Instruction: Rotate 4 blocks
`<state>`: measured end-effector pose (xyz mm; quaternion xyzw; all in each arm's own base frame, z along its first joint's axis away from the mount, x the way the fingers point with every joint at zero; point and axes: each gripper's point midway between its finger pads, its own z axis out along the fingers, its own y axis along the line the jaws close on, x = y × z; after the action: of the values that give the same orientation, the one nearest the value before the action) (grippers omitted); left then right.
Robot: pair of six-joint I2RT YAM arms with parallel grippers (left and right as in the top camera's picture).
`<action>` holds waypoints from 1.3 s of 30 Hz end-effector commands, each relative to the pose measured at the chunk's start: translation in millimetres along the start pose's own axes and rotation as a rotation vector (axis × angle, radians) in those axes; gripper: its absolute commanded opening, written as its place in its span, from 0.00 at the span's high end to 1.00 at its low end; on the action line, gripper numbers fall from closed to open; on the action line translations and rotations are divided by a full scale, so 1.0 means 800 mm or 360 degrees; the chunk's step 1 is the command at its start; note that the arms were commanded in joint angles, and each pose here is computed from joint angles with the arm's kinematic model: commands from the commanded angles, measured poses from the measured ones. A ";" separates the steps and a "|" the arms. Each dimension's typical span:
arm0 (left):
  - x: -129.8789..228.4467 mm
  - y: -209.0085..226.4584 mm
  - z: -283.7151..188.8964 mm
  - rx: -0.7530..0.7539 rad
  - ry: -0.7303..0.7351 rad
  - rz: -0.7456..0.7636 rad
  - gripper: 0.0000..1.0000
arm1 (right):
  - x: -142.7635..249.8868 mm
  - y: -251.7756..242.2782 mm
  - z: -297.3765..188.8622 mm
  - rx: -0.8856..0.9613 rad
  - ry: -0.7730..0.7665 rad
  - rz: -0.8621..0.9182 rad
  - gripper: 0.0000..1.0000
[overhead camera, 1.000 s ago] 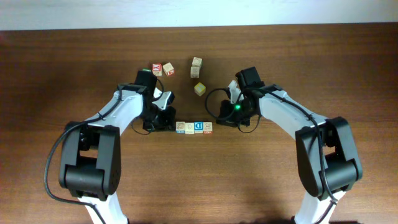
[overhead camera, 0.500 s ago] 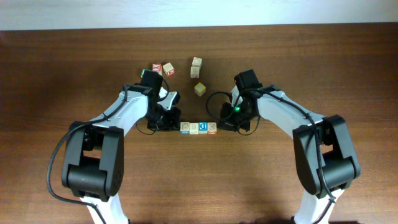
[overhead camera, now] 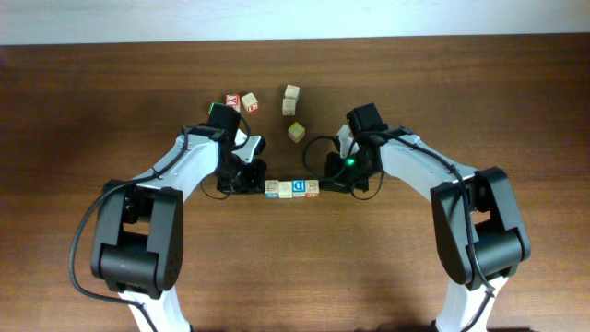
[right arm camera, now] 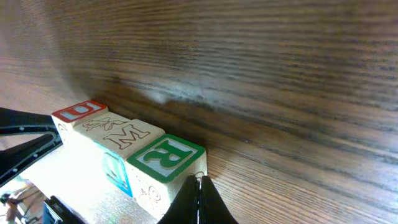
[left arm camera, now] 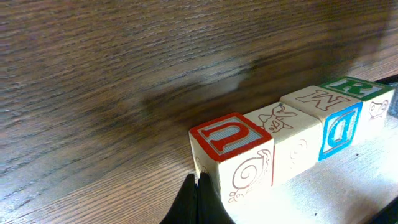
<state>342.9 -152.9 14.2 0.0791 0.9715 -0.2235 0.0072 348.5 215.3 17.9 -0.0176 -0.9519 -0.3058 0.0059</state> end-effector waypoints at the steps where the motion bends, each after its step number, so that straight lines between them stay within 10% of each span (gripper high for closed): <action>1: -0.007 -0.014 -0.001 0.0064 -0.0018 0.0055 1.00 | 0.010 0.022 0.002 -0.0143 0.0059 -0.0097 0.96; 39: -0.006 -0.025 -0.002 0.0153 -0.0009 0.0054 1.00 | 0.032 0.172 -0.003 -0.0267 0.0082 -0.0517 0.96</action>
<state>348.5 -137.8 9.9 0.0719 0.9776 -0.1974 0.0147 335.5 325.3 120.0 0.1423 -0.9048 -0.3997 -0.0375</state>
